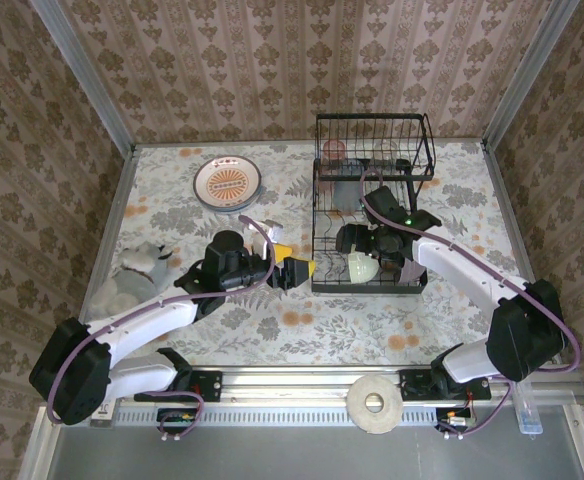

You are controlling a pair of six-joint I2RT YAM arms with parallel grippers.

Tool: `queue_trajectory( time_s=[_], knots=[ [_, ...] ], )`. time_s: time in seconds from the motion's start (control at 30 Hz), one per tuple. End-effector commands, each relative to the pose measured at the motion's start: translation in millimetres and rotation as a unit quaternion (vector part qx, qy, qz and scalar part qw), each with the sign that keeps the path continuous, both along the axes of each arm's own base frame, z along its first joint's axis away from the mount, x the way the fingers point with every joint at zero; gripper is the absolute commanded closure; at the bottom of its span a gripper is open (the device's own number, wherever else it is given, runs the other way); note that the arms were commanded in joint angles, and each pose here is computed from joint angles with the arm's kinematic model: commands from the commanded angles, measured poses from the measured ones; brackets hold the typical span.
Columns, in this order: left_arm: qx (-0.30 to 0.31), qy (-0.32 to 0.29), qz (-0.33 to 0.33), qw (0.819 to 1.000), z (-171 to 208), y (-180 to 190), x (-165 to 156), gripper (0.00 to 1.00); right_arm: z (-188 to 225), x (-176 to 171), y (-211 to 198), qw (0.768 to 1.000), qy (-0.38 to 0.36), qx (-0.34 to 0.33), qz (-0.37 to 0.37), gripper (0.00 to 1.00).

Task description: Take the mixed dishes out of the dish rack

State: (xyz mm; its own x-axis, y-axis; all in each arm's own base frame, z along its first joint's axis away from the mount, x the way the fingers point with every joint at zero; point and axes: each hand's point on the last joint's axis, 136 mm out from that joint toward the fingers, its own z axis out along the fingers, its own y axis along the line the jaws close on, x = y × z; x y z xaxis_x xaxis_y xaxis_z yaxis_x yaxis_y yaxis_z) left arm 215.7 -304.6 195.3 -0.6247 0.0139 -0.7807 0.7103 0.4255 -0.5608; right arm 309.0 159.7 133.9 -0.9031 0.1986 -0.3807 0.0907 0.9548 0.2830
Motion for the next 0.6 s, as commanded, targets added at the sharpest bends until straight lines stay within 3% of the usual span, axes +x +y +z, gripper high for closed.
queue_trajectory(
  time_s=[0.0,0.4,0.57],
  knots=[
    [-0.003,-0.014,0.004,1.000,6,3,2,0.00,4,-5,3,1.000,0.005,0.010,0.008,0.07],
    [-0.003,-0.012,0.004,1.000,5,2,3,0.00,8,-5,13,0.999,0.002,0.034,0.023,0.27],
    [-0.002,-0.009,0.003,1.000,3,2,3,0.00,11,-5,16,0.999,0.001,0.041,0.032,0.43]
  ],
)
